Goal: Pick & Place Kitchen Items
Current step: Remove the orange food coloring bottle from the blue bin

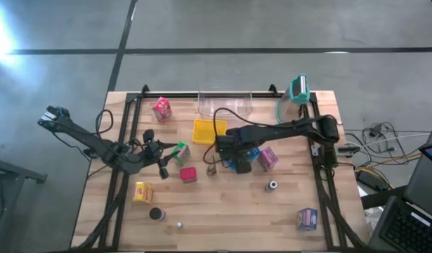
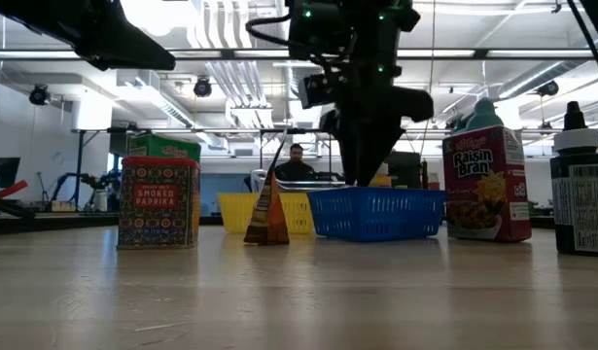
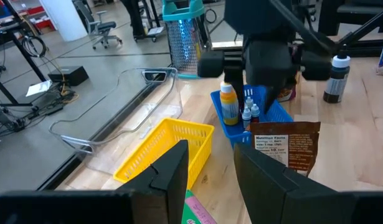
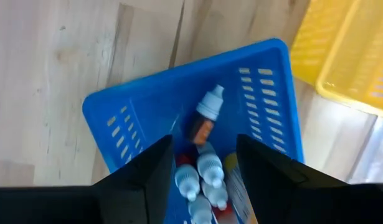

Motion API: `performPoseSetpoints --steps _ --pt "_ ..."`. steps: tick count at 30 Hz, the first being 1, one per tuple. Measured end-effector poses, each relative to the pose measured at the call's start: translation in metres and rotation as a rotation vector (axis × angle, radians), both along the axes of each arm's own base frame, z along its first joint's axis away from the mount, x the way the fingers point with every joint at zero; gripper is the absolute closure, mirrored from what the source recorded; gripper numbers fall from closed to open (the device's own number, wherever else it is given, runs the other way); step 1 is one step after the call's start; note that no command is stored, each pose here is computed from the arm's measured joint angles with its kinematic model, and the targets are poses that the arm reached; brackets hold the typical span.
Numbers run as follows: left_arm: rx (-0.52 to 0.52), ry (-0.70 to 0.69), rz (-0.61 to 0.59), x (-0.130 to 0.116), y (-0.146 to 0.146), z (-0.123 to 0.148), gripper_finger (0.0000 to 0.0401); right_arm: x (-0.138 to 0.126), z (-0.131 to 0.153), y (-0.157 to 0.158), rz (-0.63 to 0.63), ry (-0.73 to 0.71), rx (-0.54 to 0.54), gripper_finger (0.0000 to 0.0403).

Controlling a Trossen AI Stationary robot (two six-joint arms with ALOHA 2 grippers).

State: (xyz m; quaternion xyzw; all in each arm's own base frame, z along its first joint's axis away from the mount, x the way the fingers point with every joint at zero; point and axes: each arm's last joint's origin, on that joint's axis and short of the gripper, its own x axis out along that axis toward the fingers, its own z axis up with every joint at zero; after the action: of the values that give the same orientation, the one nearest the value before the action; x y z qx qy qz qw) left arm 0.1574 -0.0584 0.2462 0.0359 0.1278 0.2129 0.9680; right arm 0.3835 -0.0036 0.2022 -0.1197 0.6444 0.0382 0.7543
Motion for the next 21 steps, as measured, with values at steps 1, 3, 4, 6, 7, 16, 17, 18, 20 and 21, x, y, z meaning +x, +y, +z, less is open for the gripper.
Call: performPoseSetpoints --steps 1,3,4,6,7,16,17,18,20,21 --pt "0.000 0.000 0.000 0.000 0.000 0.000 0.0265 0.002 -0.003 0.000 0.002 0.000 0.000 0.0230" --pt "0.000 0.000 0.000 0.000 0.000 0.000 0.0266 0.004 -0.011 0.001 0.003 0.021 0.000 0.0232" --pt "0.000 0.000 0.000 0.000 0.000 0.000 0.0265 0.004 -0.014 0.001 0.003 0.030 0.000 0.0235" --pt "0.000 0.000 0.000 0.000 0.000 0.000 0.0266 0.006 -0.019 0.001 0.003 0.044 0.000 0.0240" --pt "0.000 0.000 0.000 0.000 0.000 0.000 0.0265 0.006 -0.020 0.001 0.002 0.045 0.000 0.0244" --pt "0.000 0.000 0.000 0.000 0.000 0.000 0.0266 0.008 -0.020 -0.001 -0.014 0.018 0.078 0.0259" --pt "0.000 0.000 0.000 0.000 0.000 0.000 0.0265 0.007 -0.021 -0.001 -0.015 0.021 0.078 0.0258" --pt "0.000 0.000 0.000 0.000 0.000 0.000 0.0265 0.007 -0.022 -0.002 -0.013 0.023 0.078 0.0256" --pt "0.000 0.000 0.000 0.000 0.000 0.000 0.0266 0.008 -0.023 -0.003 -0.011 0.007 0.078 0.0251" --pt "0.000 0.000 0.000 0.000 0.000 0.000 0.0265 0.008 -0.024 -0.004 -0.013 0.003 0.078 0.0248"
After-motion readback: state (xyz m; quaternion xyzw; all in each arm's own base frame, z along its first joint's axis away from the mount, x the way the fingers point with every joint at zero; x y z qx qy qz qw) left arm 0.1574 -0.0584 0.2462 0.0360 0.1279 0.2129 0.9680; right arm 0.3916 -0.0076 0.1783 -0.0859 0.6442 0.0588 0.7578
